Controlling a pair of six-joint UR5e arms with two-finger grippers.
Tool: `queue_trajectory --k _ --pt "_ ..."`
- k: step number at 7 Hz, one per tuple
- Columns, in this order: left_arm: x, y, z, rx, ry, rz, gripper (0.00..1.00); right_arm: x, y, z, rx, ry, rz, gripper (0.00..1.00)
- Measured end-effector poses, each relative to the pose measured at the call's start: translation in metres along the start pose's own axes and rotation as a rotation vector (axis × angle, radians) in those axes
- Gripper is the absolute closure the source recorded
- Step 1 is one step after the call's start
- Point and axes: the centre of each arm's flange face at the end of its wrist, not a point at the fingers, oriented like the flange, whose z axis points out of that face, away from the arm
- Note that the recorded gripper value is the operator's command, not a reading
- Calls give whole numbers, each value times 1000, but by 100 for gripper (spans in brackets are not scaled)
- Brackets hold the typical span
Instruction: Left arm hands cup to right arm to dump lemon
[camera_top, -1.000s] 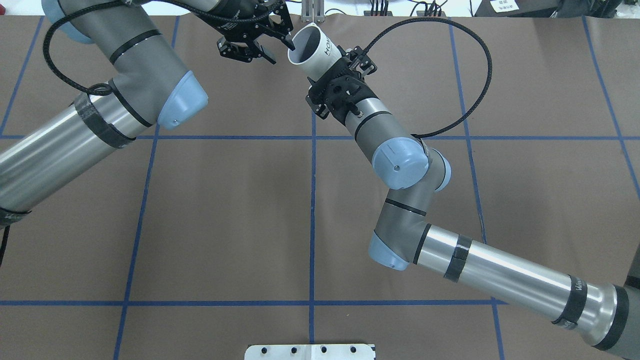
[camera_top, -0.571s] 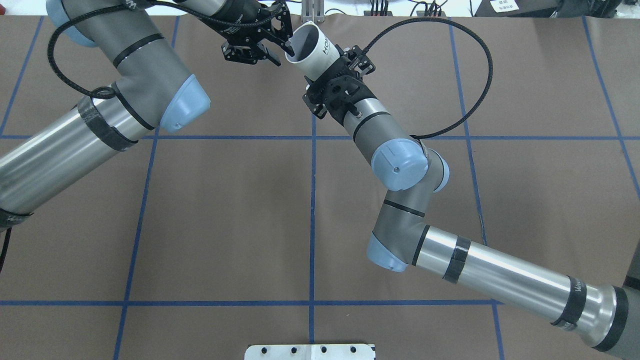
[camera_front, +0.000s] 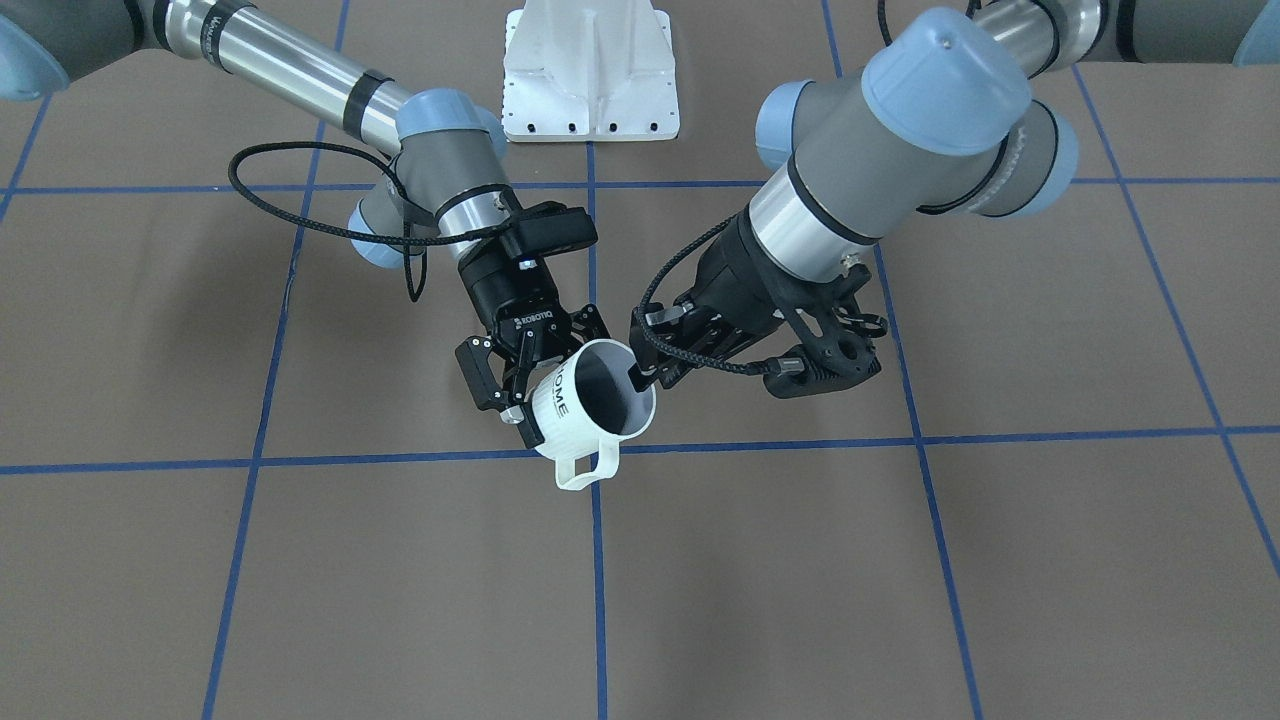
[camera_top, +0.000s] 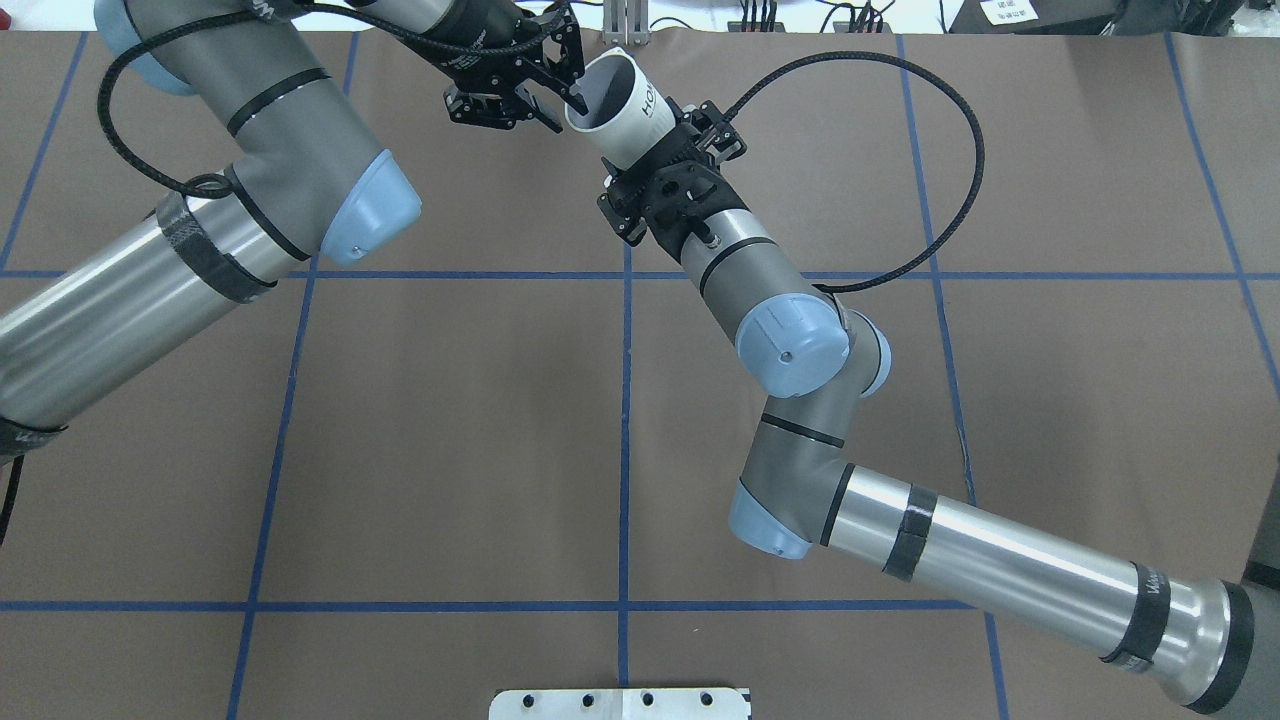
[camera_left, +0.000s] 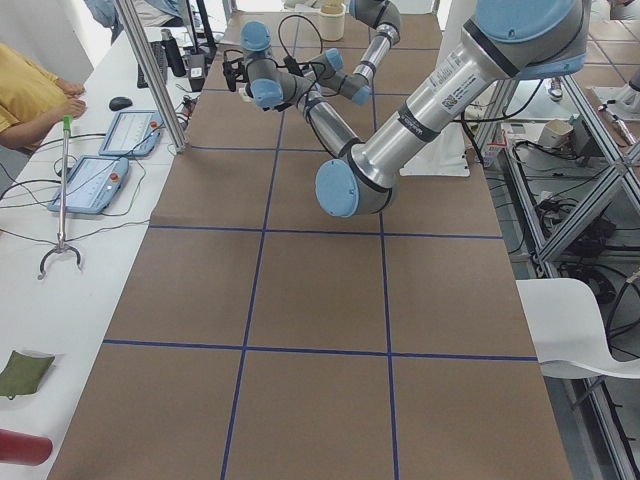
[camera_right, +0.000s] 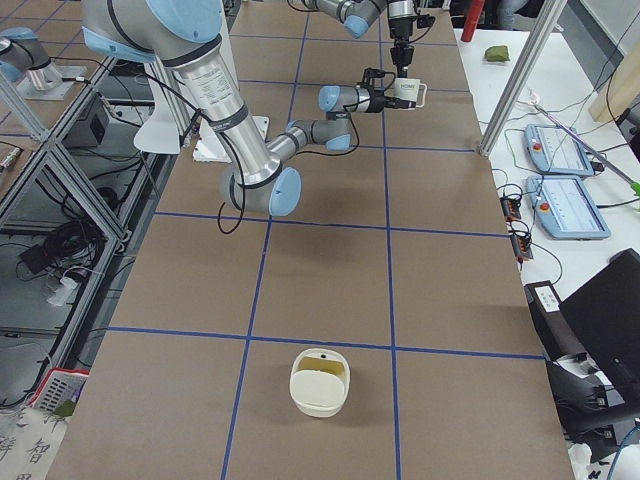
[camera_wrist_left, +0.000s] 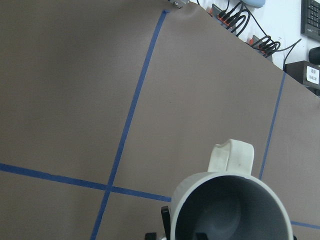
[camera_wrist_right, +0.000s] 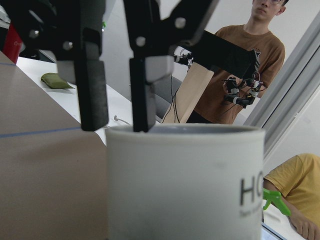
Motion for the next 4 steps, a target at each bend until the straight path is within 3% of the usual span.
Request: queue_trajectory --k 4 --pt "-1 2 3 -4 -3 -1 66 -10 -3 -10 11 -6 10 100"
